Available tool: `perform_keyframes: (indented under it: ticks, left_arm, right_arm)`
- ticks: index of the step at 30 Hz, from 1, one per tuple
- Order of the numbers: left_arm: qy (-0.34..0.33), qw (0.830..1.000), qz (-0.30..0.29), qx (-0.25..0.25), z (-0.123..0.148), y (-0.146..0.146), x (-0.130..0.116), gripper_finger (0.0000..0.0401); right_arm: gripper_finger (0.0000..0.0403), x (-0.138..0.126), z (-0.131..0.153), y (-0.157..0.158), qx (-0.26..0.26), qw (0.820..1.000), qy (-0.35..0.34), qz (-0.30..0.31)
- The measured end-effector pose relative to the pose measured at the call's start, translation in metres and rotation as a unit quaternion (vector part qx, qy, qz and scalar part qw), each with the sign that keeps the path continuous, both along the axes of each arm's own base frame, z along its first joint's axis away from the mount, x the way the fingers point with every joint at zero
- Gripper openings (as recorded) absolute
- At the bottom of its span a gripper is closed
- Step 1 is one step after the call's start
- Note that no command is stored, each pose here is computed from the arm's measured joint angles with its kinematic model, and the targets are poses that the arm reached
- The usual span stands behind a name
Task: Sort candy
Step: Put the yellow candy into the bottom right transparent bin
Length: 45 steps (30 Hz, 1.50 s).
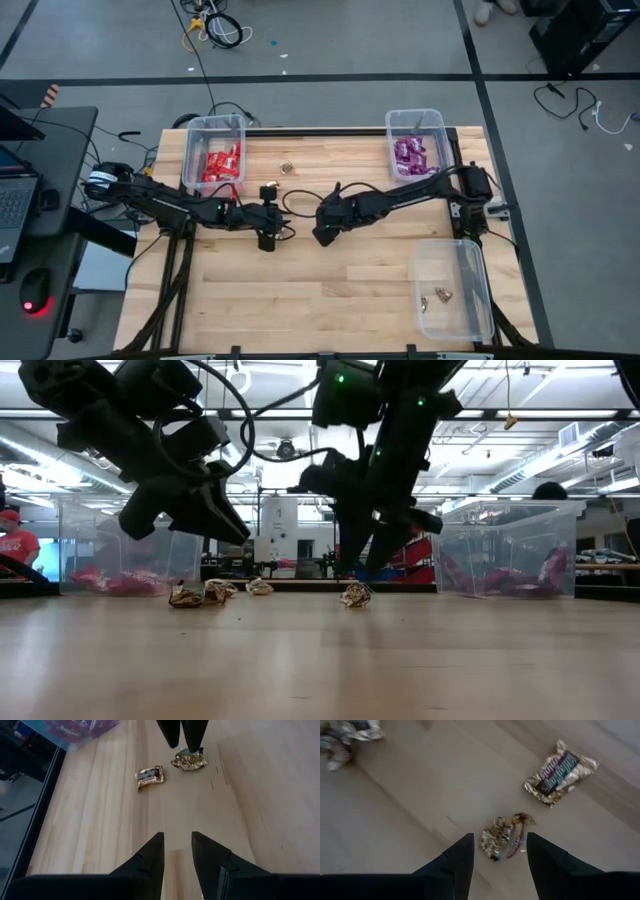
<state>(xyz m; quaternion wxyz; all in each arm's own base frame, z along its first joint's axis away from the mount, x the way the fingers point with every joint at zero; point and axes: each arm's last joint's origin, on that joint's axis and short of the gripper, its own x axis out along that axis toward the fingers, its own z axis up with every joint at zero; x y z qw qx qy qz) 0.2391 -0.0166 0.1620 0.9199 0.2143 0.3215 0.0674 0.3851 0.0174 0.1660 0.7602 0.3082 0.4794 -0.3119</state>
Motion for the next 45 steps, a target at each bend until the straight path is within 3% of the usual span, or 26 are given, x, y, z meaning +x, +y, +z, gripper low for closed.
perform_keyframes:
  ticks: [20, 45]
  left_arm:
    - [-0.003, 1.0, -0.001, 0.001, 0.0, 0.0, 0.0, 0.0101]
    - [-0.003, 1.0, 0.0, 0.0, 0.0, 0.0, 0.0, 0.0101]
  right_arm:
    - [0.0162, 0.006, -0.022, 0.0, -0.005, 0.999, 0.003, -0.049]
    - [0.0049, 0.005, -0.022, 0.006, -0.005, 0.999, 0.011, -0.032]
